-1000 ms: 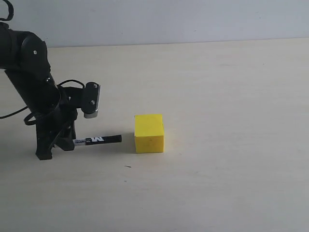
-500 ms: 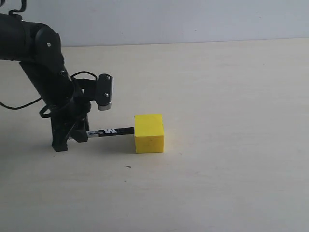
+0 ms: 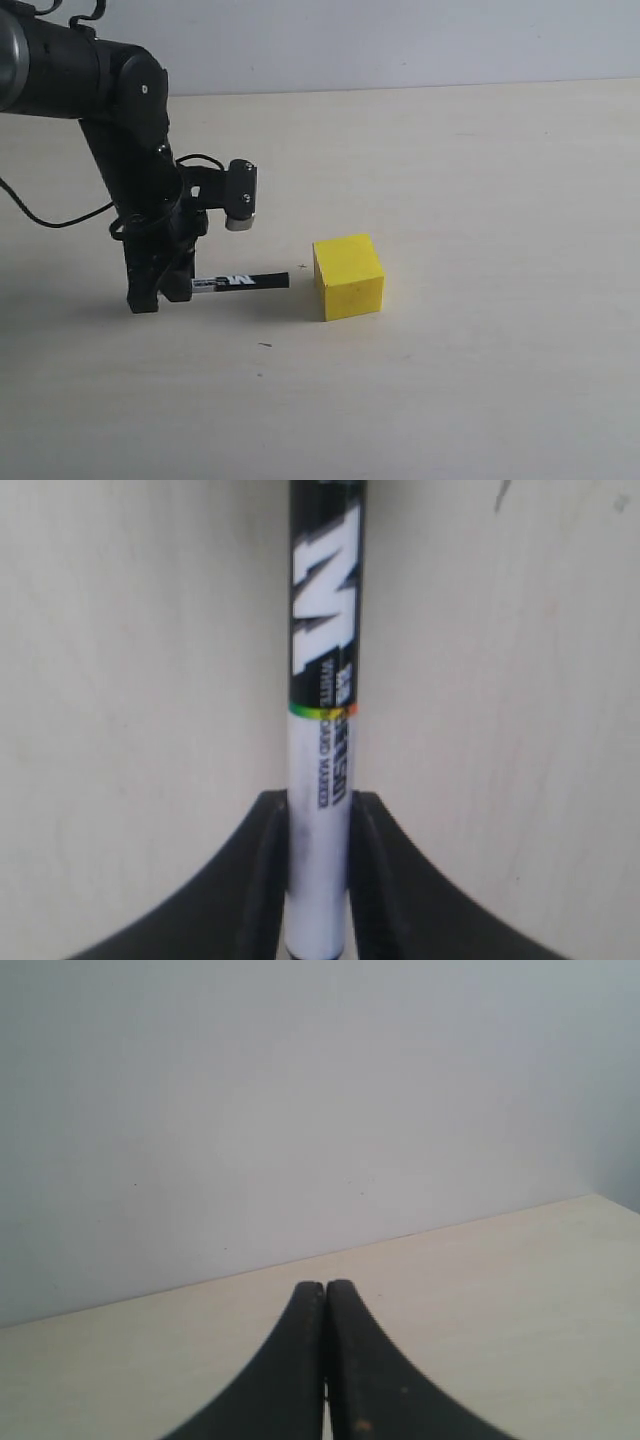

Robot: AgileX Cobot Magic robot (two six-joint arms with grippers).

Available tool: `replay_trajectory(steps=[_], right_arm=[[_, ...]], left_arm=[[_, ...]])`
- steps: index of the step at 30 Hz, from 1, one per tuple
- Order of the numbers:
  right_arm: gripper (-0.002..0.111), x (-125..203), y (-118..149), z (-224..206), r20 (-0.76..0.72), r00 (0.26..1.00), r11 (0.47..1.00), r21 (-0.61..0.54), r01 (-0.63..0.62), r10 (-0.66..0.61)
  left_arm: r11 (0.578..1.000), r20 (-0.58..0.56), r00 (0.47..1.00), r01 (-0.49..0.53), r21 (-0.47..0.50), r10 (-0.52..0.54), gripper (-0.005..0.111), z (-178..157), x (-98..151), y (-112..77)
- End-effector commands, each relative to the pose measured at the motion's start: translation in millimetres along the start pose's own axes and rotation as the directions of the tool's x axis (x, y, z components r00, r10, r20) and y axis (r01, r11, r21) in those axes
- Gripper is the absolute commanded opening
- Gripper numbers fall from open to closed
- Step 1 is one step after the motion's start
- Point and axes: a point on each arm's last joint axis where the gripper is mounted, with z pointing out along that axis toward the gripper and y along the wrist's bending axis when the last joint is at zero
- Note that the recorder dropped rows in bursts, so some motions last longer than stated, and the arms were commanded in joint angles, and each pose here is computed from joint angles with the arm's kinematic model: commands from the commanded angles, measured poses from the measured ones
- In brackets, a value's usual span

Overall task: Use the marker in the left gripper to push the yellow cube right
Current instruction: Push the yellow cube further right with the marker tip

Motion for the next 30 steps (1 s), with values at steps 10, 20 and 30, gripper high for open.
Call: replay_trajectory(steps=[10,20,30], right_arm=[[0.0,1,0,0,0.006,1.0,1.0,0.003,0.004,-0.004],[0.0,1,0,0,0.006,1.0,1.0,0.003,0.004,-0.004],[0.0,1,0,0,0.006,1.0,1.0,0.003,0.004,-0.004]], left_arm=[[0.991,0.013,0.991,0.13,-0.013,-0.13,0.0,1,-2,2.6],[0.989,0.077,0.992,0.111,-0.1,-0.104,0.0,8,-33,-1.8],[0.991,0.022,0.995,0.097,-0.093,-0.096,0.0,8,-26,-1.6]])
